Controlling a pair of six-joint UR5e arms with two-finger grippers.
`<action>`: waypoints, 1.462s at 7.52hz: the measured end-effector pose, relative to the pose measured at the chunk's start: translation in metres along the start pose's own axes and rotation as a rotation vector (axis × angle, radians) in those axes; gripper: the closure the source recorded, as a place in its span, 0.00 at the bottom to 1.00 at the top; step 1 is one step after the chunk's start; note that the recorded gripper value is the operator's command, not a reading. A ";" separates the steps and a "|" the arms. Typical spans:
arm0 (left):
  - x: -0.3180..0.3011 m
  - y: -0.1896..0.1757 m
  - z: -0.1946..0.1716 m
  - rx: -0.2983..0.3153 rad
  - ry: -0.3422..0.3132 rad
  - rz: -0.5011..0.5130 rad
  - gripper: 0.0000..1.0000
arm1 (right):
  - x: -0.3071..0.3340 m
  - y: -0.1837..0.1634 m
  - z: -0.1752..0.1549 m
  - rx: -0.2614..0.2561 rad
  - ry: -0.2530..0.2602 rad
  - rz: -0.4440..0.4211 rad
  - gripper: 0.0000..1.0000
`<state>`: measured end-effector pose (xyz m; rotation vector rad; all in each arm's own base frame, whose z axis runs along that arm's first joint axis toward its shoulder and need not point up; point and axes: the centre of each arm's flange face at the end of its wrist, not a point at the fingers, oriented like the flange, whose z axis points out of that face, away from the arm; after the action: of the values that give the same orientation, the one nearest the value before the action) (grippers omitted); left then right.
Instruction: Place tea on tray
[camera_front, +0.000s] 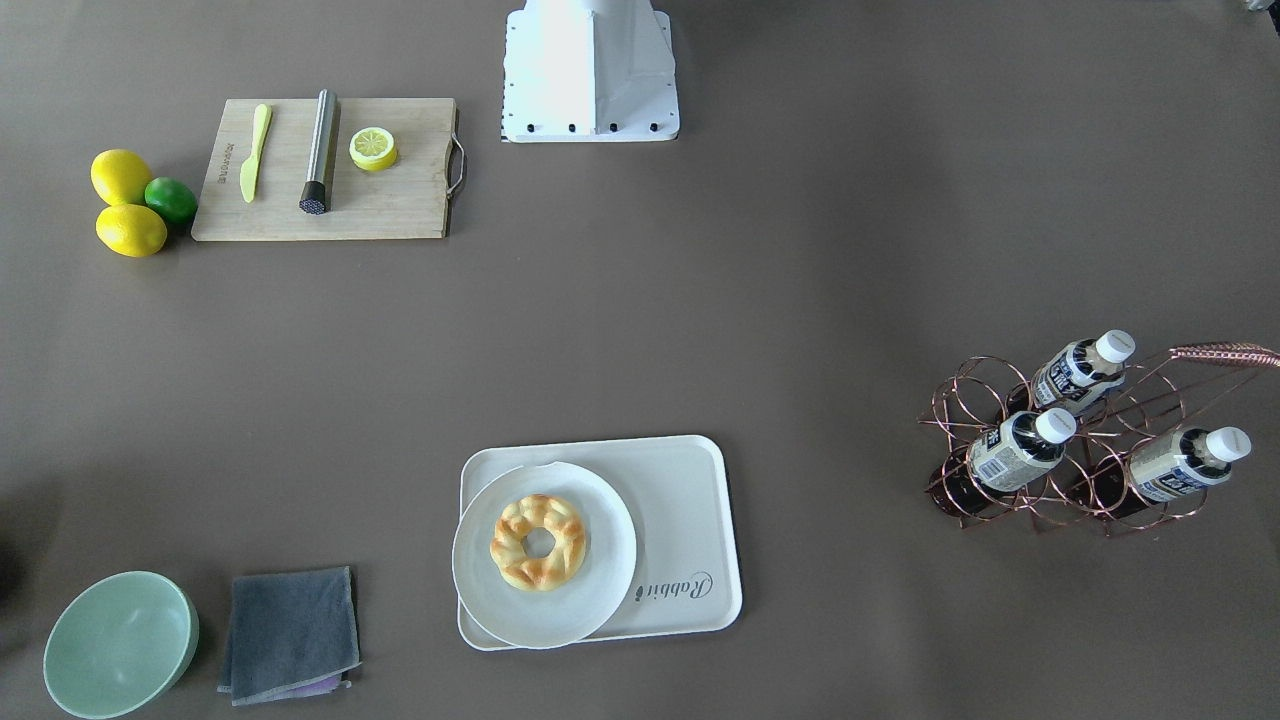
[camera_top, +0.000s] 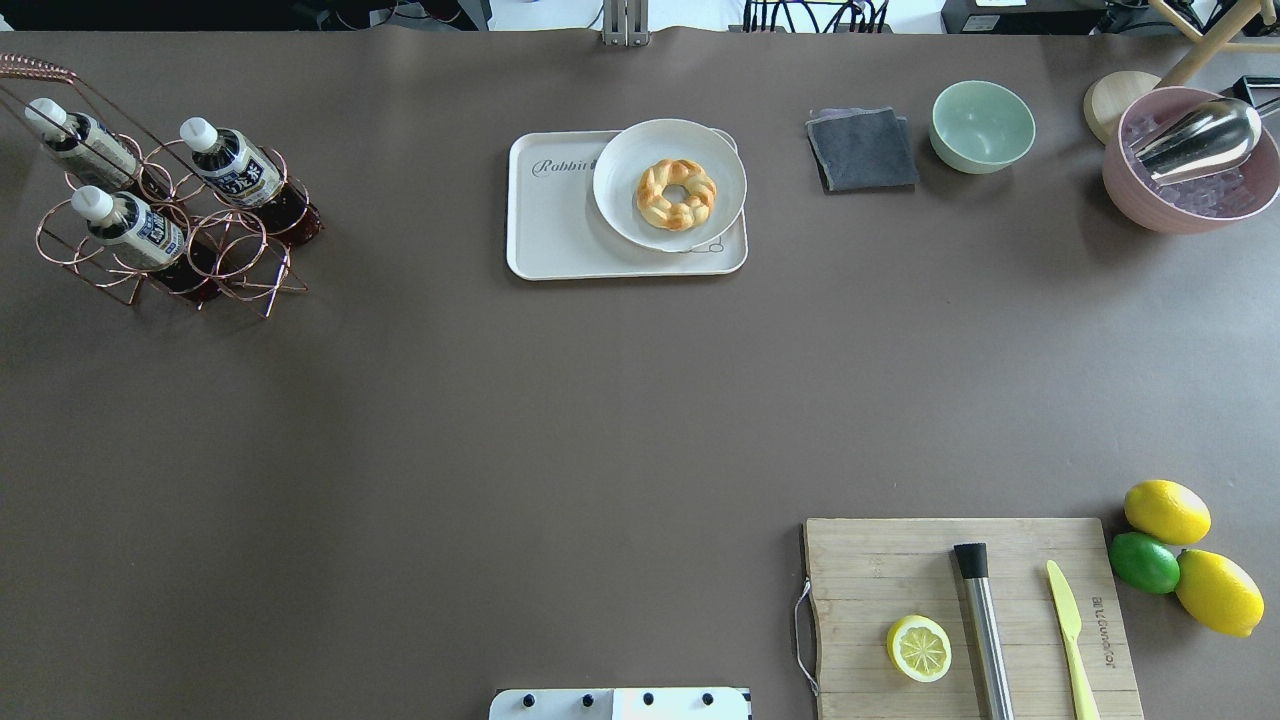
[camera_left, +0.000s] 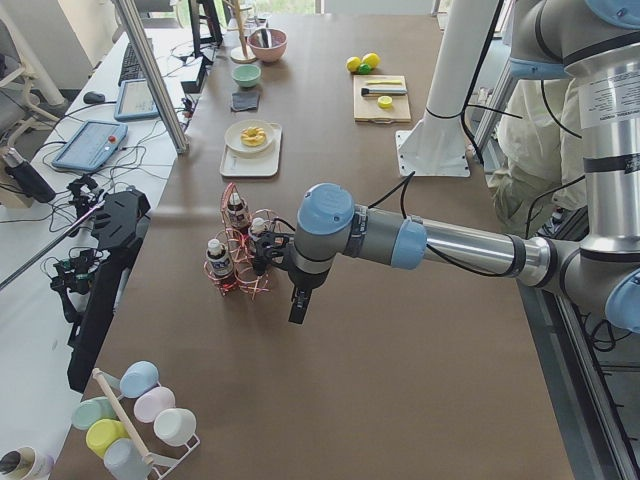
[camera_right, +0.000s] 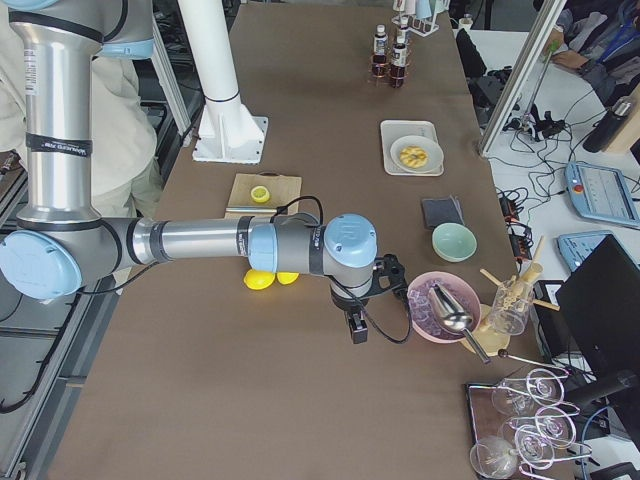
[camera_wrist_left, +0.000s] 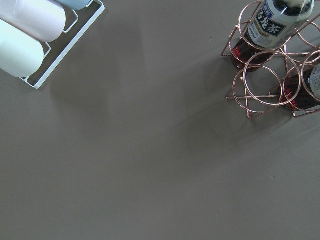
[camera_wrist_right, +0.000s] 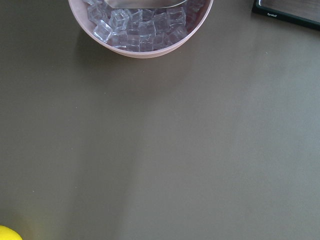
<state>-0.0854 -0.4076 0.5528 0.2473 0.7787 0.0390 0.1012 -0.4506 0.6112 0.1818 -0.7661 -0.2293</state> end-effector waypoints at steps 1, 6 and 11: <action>0.000 0.002 0.000 0.000 0.000 -0.001 0.03 | -0.002 -0.001 0.000 0.000 0.000 -0.004 0.00; -0.002 0.018 0.001 -0.005 0.000 0.002 0.03 | -0.024 -0.013 0.017 -0.034 -0.010 -0.035 0.00; 0.008 0.013 -0.008 0.017 0.008 0.014 0.03 | -0.018 -0.007 0.029 -0.062 -0.014 -0.012 0.00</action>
<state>-0.0844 -0.3926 0.5449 0.2686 0.7858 0.0467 0.0672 -0.4550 0.6184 0.1260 -0.7706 -0.2659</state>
